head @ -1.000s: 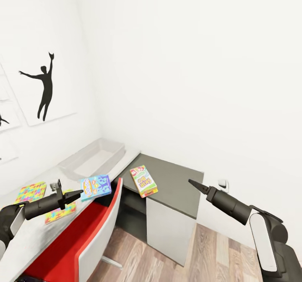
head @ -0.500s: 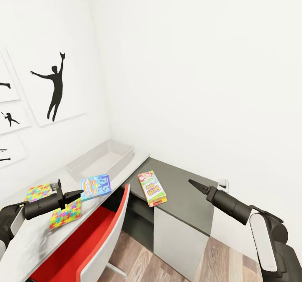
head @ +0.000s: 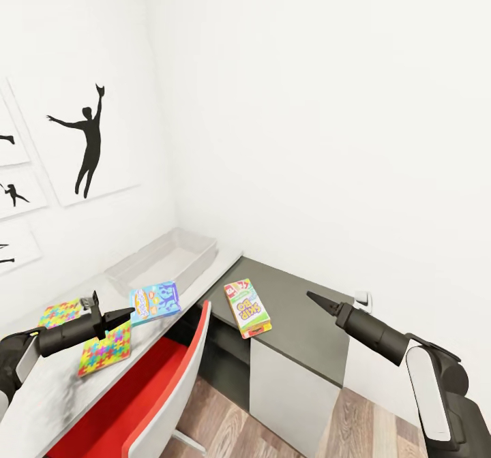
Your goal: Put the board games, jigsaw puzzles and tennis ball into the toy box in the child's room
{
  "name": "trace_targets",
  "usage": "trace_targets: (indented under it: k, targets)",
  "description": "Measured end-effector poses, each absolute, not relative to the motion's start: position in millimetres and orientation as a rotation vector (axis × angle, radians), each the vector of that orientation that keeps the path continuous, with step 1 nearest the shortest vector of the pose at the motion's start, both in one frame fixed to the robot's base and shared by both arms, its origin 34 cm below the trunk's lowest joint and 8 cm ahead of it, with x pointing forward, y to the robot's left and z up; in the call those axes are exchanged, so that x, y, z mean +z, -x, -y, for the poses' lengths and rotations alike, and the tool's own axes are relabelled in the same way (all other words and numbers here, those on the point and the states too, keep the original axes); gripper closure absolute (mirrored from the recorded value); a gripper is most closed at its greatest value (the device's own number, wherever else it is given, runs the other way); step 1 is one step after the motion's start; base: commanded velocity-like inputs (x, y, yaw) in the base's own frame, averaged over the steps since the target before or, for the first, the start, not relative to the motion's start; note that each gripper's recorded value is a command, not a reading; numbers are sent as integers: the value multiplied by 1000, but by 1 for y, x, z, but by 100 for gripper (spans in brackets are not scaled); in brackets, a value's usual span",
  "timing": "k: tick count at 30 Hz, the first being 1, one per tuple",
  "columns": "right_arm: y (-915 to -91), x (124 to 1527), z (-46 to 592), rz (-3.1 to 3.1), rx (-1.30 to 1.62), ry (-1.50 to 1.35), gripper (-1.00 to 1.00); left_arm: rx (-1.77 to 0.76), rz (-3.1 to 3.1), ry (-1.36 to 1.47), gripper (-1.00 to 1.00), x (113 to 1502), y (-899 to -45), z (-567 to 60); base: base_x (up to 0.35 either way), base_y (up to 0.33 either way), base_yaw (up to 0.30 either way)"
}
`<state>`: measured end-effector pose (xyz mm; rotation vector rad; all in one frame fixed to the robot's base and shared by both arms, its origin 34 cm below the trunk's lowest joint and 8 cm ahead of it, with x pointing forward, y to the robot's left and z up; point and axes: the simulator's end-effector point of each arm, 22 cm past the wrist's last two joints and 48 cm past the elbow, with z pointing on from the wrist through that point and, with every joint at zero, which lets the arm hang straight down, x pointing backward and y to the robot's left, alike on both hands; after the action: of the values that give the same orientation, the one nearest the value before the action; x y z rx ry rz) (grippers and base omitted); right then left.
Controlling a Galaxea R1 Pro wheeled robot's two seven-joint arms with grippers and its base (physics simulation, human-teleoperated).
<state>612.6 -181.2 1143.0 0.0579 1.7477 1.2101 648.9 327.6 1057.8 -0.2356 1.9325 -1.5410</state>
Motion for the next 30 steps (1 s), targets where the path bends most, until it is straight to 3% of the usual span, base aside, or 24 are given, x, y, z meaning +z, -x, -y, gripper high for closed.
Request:
trace_targets:
  k: [8, 21, 30]
  targets:
    - [-613, 1143, 181, -1748, 1211, -57, -100, -1540, -1932, 235, 100, 1058, -649, -328, 161, 0, 17]
    - [-612, 1146, 181, -1742, 1210, -53, -100, -1541, -1928, 232, 100, 1060, -648, -327, 87, -88, 235]
    - [-612, 1146, 181, -1743, 1209, -52, -100, -1540, -1928, 232, 100, 1061, -649, -328, 125, -44, 17]
